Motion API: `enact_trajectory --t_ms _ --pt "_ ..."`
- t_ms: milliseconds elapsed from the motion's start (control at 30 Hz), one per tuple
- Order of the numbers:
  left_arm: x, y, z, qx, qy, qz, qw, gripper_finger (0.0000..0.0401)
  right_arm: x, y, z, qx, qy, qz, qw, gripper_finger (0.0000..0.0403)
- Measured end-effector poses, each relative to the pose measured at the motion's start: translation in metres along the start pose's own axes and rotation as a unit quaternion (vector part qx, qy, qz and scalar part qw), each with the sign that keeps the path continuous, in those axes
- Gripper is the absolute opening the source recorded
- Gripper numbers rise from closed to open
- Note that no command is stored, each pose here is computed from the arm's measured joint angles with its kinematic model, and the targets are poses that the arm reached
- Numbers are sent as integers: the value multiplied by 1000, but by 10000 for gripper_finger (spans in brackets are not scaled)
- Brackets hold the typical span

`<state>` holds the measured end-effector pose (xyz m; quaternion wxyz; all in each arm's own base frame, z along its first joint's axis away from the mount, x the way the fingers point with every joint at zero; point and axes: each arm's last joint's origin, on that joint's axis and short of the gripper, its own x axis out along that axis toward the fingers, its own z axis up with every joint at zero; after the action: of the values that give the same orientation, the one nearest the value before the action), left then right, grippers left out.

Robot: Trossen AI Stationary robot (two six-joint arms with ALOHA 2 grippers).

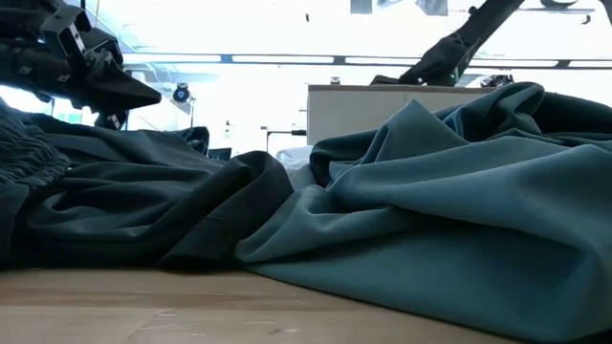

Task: Sort clothes
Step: Put the right blue patterned sleeve into the laundry organizer

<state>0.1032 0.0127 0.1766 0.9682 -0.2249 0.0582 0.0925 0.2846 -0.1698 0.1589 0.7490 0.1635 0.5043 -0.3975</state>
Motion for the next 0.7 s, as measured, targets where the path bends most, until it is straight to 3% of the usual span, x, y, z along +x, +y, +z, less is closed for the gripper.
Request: enact_trajectory --t_ms 133,367,467,600,700 --pt "0 0 0 0 0 1 1000 1 -34 3 30 11 -11 24 1000 168" --pt "0 0 0 0 0 1 1000 1 -112 13 55 35 57 28 997 169" --pt "0 0 0 0 0 0 1000 1 -135 25 62 12 20 17 1000 169" --pt "0 0 0 3 1 1 1000 1 -143 46 66 0 -79 -18 997 169" --pt "0 0 -1 14 5 3 1000 1 -125 59 62 2 -102 30 994 169"
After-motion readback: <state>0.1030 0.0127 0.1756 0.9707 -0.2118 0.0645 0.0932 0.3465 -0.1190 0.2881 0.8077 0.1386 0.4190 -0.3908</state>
